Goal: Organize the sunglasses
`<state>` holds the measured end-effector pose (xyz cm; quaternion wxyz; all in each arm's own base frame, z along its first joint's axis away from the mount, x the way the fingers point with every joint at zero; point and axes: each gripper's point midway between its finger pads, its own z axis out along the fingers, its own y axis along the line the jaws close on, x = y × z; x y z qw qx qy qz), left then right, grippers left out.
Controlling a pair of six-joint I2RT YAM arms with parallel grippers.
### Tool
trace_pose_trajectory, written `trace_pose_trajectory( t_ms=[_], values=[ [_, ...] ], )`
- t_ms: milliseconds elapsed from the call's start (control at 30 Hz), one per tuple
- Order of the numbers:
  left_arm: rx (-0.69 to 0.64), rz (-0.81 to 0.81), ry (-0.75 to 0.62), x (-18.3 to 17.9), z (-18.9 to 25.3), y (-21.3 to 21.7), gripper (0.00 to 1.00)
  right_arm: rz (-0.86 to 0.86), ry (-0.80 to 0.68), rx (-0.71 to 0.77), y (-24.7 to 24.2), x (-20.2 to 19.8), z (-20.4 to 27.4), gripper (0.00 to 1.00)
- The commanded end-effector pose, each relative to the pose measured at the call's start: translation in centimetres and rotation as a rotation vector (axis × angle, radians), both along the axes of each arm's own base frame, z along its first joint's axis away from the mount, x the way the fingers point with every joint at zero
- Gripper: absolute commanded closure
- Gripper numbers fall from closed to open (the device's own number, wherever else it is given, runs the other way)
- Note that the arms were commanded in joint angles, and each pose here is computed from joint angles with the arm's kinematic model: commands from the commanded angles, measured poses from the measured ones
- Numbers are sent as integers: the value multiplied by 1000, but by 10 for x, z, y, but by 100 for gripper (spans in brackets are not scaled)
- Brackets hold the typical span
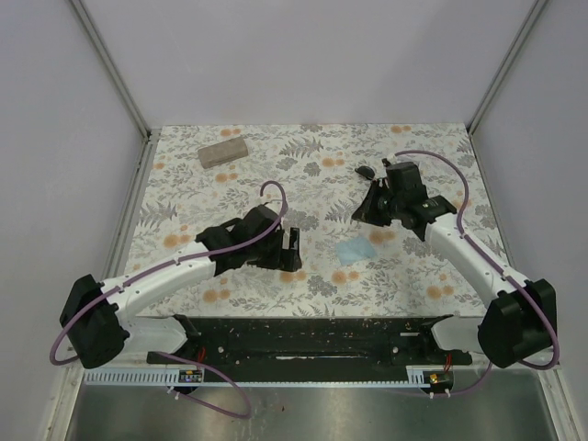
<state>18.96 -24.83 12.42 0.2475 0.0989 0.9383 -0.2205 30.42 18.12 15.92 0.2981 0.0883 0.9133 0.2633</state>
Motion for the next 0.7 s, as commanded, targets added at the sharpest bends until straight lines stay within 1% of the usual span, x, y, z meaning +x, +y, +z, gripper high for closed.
trace_pose_trajectory(
  t_ms=[0,33,133,200,267,367,467,533,667],
  values=[
    [-102,19,-106,24,43,-26,13,52,-38,62,15,8,42,80],
    [-108,15,-108,24,46,-28,13,36,-47,28,9,11,40,69],
    [-117,14,-113,24,50,-29,13,-11,-30,-79,-10,13,16,64],
    [-117,19,-111,24,47,-29,13,-21,2,-139,-18,12,-5,64],
    [-122,15,-95,23,41,-34,13,-25,45,-190,-25,10,-27,66],
    [-118,-10,-76,22,31,-52,14,-36,93,-244,-33,7,-51,65],
    [-75,-26,-77,26,21,-71,17,-54,109,-288,-41,6,-66,64],
    [-45,-36,-62,31,11,-84,21,-54,123,-311,-44,5,-75,64],
    [-6,-18,-54,46,-4,-99,27,-52,165,-332,-46,1,-93,62]
  ],
)
